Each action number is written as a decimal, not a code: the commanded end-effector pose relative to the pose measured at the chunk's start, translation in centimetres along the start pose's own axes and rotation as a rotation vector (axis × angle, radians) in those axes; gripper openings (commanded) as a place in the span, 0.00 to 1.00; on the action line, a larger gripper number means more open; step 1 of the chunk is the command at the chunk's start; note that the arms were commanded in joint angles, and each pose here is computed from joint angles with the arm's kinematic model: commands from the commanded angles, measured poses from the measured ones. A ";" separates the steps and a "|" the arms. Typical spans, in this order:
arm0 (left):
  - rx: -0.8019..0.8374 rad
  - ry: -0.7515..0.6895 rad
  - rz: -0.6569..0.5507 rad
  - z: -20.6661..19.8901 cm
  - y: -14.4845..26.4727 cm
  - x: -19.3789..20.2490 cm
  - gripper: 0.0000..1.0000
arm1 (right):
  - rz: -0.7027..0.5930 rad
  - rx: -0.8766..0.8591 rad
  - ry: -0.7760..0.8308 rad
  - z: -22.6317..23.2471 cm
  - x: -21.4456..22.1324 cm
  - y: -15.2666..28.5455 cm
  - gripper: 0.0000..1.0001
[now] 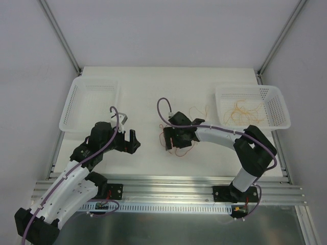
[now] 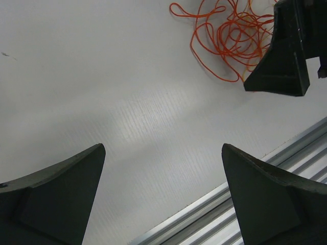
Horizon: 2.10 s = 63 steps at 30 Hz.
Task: Untangle the cables
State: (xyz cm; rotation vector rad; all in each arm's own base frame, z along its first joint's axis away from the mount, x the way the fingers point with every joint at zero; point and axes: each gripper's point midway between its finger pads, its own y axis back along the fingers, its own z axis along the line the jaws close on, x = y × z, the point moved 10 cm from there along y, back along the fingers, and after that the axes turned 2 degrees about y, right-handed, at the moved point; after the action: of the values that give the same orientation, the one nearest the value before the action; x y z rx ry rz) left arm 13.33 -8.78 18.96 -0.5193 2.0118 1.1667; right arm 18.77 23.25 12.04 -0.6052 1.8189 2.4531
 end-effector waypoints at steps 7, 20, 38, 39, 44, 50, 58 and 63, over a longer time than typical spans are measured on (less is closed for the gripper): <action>0.074 0.047 -0.016 -0.9 0.0 -0.4 0.99 | -0.132 -0.210 0.189 6.8 -3.9 5.7 0.78; 0.132 0.079 0.052 -3.8 -3.6 -3.6 0.99 | -0.270 0.147 0.070 -5.6 -7.0 10.7 0.79; 0.014 -0.125 0.298 -9.6 -15.8 -2.9 0.90 | -0.178 0.085 -0.021 -11.1 -9.2 5.6 0.68; -0.022 -0.128 0.317 -9.4 -16.7 -2.3 0.87 | -0.173 0.082 -0.018 -11.1 -9.3 5.4 0.66; -0.084 -0.109 0.364 -9.1 -18.6 -0.7 0.77 | -0.141 0.077 -0.019 -11.3 -9.0 4.3 0.58; -0.177 -0.085 0.421 -7.7 -19.3 1.8 0.43 | -0.135 0.080 -0.023 -11.3 -8.3 4.7 0.26; -0.268 -0.067 0.451 -5.6 -18.0 3.9 0.00 | -0.245 0.151 0.025 -10.5 -8.7 12.5 0.01; -0.327 -0.006 0.460 -3.6 -16.3 4.2 0.00 | -0.426 0.217 0.073 -9.3 -9.5 21.6 0.01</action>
State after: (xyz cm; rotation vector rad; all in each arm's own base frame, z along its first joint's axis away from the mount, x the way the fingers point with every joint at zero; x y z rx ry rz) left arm 21.83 -23.75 9.73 -0.2709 2.0191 1.5556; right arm 26.90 11.54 25.86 -0.8289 1.7638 2.1192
